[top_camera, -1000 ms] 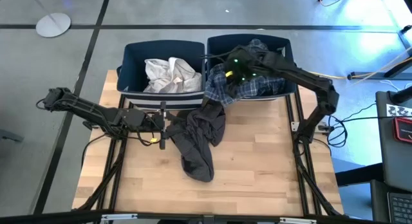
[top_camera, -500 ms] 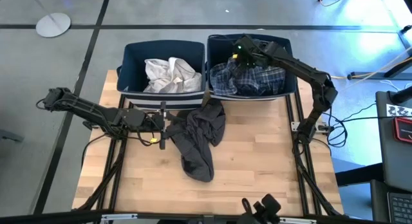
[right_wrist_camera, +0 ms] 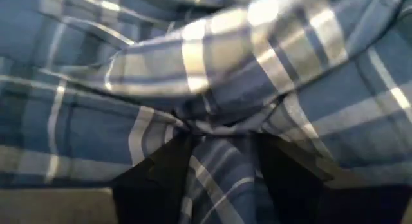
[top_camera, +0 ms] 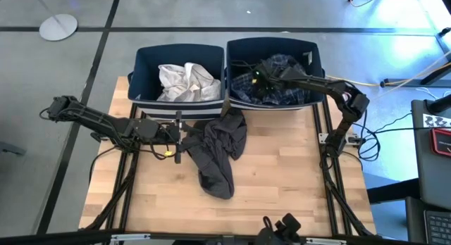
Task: Sort clothes
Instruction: Put the blue polo shirt into the right blue laundry basket, then put the dark gray shorts into the right blue laundry basket
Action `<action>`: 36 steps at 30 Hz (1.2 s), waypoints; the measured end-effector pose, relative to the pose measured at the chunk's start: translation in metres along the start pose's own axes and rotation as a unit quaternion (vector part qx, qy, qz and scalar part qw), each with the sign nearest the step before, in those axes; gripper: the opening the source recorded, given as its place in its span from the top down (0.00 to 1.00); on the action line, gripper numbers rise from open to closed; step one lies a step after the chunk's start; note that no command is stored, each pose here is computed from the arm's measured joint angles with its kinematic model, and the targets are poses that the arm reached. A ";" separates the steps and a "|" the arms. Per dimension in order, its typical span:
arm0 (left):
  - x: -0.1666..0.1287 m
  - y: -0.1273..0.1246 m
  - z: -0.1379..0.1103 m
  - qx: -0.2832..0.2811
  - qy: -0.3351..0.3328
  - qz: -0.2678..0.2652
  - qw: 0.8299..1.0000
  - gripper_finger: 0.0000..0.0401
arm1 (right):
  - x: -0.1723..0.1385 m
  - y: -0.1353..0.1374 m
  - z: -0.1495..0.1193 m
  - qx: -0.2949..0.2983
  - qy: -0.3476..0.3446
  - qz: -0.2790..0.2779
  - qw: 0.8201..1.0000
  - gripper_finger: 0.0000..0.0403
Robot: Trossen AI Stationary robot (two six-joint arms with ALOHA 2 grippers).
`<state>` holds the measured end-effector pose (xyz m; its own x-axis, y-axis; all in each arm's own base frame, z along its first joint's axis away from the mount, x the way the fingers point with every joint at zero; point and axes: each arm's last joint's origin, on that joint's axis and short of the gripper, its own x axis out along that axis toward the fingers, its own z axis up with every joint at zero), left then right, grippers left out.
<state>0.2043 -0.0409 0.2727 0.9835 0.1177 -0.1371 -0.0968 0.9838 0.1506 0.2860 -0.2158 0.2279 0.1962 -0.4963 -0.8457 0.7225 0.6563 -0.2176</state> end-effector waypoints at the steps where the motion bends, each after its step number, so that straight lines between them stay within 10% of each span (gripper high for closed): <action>1: 0.000 0.000 0.000 0.000 0.000 0.000 1.000 0.54 | 0.004 0.000 -0.004 0.001 0.002 0.002 1.000 0.54; 12: 0.000 0.000 0.000 0.002 0.000 0.000 1.000 0.54 | -0.007 -0.006 -0.002 -0.001 0.010 0.010 1.000 0.54; 23: 0.000 0.000 0.000 0.001 0.000 0.000 1.000 0.54 | -0.124 -0.013 0.030 0.000 -0.134 0.039 0.990 0.54; 36: 0.000 0.000 0.000 -0.005 0.000 0.000 1.000 0.54 | -0.212 0.043 -0.016 -0.101 -0.192 0.155 0.964 0.54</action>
<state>0.2043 -0.0409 0.2726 0.9835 0.1176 -0.1374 -0.0980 0.9850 0.1417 0.2649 -0.0730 0.3896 0.6402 -0.4069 -0.6516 0.4534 0.8848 -0.1071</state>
